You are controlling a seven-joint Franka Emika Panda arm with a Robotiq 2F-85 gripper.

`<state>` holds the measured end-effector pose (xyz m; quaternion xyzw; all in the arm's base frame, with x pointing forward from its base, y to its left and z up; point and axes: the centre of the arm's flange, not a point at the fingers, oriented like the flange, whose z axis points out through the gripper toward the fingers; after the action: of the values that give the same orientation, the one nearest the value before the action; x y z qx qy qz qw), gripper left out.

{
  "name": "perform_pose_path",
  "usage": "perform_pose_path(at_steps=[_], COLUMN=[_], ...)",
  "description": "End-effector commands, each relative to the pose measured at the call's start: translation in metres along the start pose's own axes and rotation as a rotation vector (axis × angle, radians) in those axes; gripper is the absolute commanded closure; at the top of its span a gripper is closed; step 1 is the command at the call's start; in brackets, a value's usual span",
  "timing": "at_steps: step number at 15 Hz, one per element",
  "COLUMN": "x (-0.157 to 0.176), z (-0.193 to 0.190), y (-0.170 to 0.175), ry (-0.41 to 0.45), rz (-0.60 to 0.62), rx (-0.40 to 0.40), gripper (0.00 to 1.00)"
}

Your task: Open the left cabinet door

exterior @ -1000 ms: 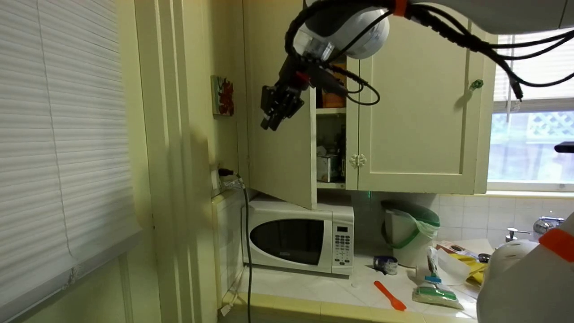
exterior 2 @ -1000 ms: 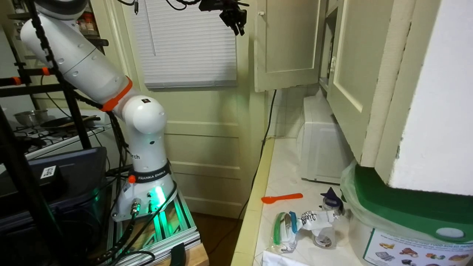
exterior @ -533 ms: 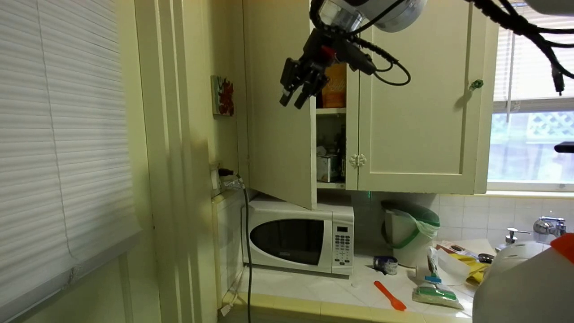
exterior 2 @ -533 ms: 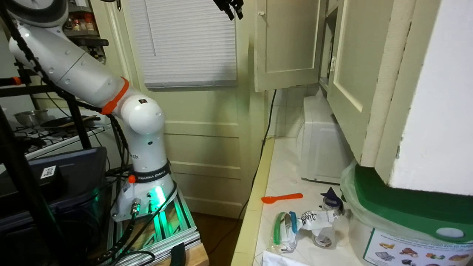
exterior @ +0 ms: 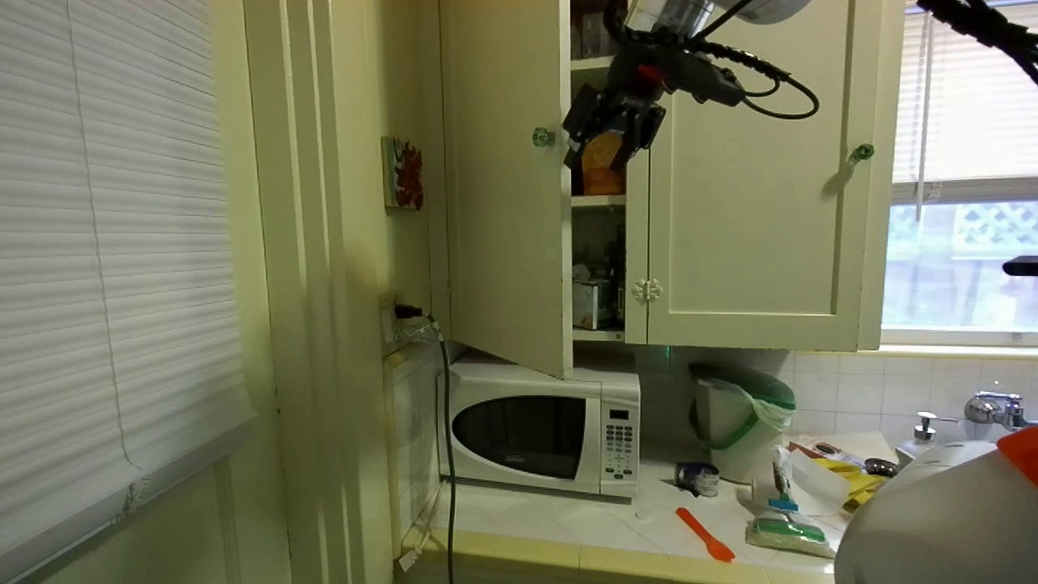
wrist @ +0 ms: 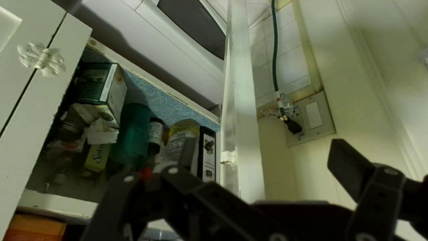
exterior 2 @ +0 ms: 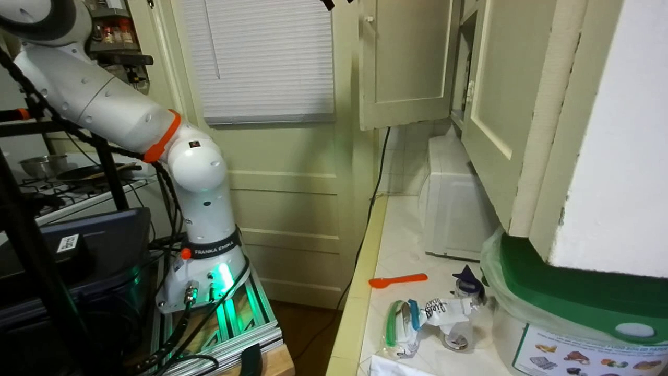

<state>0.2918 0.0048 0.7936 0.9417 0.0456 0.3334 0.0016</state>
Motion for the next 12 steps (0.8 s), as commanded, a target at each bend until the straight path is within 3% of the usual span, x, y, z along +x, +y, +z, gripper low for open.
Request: perform_pose_path(at_steps=[1, 6, 12], x=[0.008, 0.017, 0.017], z=[-0.002, 0.019, 0.032], y=[0.020, 0.037, 0.024], ry=[-0.030, -0.012, 0.026], rz=[-0.026, -0.107, -0.174], rx=[0.030, 0.129, 0.265], gripper=[0.00, 0.00, 0.00])
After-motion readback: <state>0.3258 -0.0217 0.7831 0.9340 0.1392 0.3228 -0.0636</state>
